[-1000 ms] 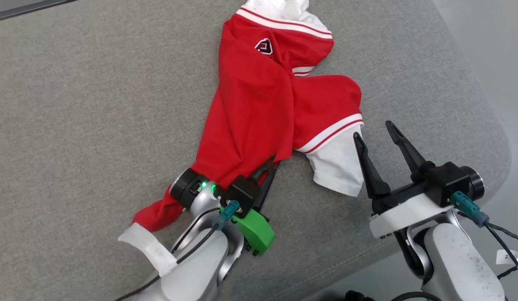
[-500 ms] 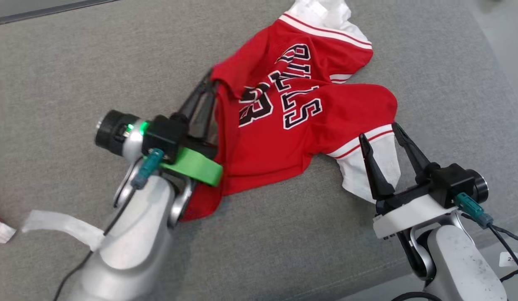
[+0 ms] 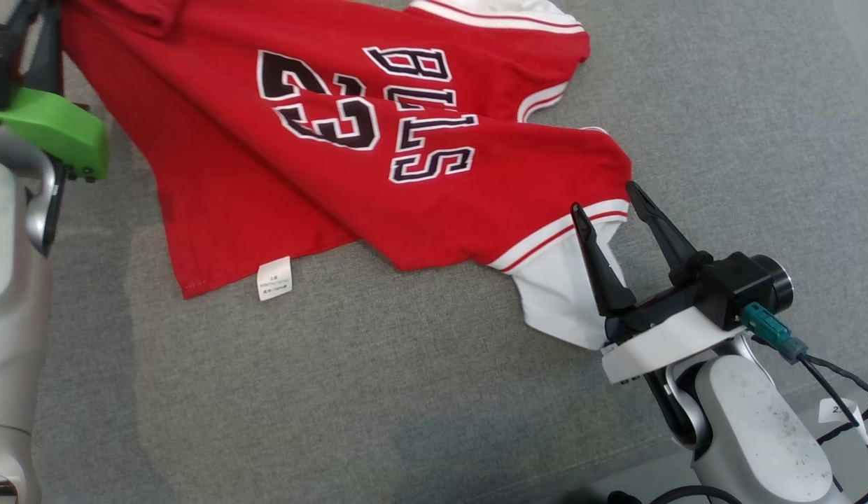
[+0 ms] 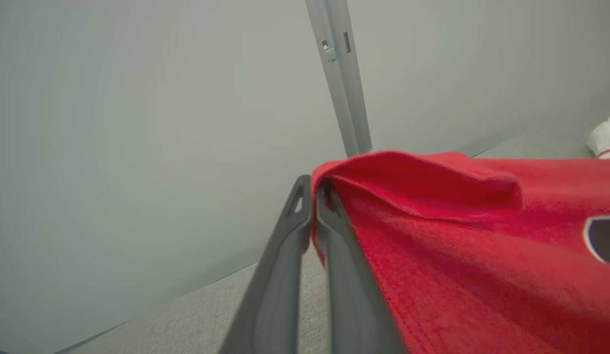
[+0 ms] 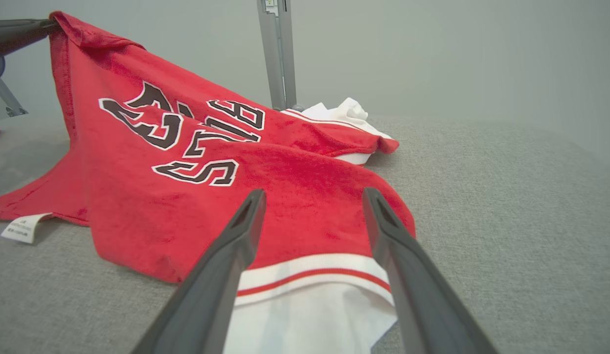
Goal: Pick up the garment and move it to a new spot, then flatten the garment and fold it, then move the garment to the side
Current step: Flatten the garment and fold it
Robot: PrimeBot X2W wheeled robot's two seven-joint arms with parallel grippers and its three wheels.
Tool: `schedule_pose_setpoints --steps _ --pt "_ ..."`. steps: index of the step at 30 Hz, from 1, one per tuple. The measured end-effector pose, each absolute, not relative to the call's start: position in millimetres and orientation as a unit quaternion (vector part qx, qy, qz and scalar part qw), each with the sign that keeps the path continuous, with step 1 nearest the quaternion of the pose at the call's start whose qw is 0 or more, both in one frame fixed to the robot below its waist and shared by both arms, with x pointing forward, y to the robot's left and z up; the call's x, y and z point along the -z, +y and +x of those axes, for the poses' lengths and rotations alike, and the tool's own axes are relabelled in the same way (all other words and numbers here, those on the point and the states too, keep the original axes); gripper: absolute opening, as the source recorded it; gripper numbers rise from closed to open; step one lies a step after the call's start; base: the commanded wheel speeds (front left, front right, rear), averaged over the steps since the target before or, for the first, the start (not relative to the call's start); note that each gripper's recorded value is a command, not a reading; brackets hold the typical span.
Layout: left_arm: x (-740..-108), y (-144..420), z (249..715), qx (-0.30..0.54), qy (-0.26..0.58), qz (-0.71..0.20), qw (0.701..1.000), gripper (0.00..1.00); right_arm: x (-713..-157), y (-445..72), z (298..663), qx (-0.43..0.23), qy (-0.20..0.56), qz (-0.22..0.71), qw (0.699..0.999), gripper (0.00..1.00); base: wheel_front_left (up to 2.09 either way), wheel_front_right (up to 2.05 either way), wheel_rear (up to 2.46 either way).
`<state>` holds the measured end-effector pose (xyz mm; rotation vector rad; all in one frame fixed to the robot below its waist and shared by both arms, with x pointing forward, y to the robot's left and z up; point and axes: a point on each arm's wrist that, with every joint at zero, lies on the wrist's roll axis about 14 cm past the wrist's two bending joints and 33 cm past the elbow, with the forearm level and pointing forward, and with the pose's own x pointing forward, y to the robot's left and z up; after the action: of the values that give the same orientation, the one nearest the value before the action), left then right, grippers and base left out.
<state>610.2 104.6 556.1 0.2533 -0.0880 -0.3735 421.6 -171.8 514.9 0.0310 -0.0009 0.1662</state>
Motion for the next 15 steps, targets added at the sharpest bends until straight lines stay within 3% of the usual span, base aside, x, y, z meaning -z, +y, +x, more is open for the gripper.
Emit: schedule_pose_setpoints --steps 7,15 --pt "-538.9 104.6 626.5 0.152 -0.031 0.088 0.984 1.0 -498.2 -185.5 420.6 -0.065 0.023 0.01 0.998 1.0 0.0 0.0 0.0" --pt "-525.3 100.7 575.6 0.137 -0.025 0.019 0.99 1.0 -501.4 -186.0 413.4 -0.061 0.021 0.013 0.998 1.0 0.0 0.0 0.0"
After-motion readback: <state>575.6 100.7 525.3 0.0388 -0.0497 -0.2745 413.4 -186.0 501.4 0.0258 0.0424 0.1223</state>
